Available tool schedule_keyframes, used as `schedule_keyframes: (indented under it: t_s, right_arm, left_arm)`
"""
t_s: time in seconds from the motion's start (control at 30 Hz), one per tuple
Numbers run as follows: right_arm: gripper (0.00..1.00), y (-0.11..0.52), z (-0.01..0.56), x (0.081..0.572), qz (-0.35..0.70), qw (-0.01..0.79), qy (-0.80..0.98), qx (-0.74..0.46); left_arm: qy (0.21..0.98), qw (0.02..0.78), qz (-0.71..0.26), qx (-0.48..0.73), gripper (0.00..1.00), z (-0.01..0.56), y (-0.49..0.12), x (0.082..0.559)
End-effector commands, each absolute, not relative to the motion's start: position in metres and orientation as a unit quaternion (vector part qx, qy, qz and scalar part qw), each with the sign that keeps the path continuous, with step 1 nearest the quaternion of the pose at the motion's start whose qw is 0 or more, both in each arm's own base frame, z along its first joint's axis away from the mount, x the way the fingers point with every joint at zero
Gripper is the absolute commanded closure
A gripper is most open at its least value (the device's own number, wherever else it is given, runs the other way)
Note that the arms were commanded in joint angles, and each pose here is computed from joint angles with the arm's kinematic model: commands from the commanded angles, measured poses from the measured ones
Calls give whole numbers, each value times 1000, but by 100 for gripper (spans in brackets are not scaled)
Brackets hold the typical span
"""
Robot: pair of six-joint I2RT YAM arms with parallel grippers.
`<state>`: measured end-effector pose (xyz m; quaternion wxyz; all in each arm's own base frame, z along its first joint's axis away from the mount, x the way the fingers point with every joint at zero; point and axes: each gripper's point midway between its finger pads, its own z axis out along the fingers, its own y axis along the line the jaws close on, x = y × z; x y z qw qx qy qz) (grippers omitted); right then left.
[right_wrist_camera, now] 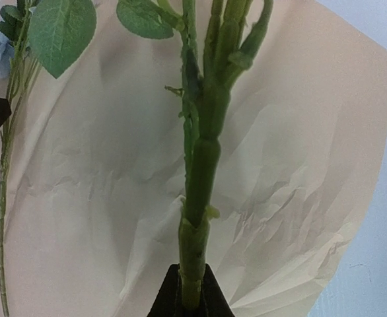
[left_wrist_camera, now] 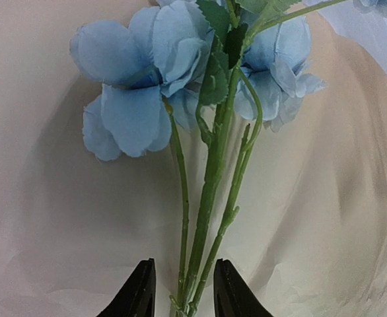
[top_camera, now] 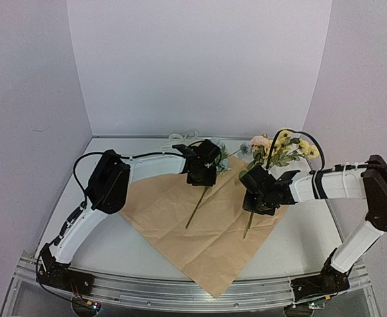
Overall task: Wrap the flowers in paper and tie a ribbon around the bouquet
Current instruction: Adjust the fake flower on the flattened wrapping paper.
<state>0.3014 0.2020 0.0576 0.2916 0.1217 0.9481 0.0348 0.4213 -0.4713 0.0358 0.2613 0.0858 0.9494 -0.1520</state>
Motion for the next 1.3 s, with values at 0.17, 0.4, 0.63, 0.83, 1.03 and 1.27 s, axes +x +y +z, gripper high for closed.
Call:
schedule_keyframes:
  t_s: [0.17, 0.4, 0.63, 0.83, 1.03, 1.27]
  right_arm:
    - [100, 203, 51, 307, 34, 297, 945, 131]
    - [100, 204, 48, 307, 32, 293, 947, 130]
    - [100, 205, 43, 306, 31, 286, 948, 132]
    - [100, 207, 37, 305, 32, 276, 951, 137]
    - [100, 210, 28, 300, 39, 258, 953, 153]
    - [100, 209, 24, 294, 50, 246, 952, 175]
  left_arm:
    - [944, 250, -199, 77, 72, 36, -485, 426]
    - [944, 242, -212, 74, 84, 33, -482, 433]
    - [933, 275, -225, 52, 100, 67, -474, 445]
    - [912, 328, -246, 14, 100, 118, -461, 453]
    - [900, 351, -259, -30, 100, 138, -448, 454]
    - [892, 360, -245, -120, 100, 136, -413, 454]
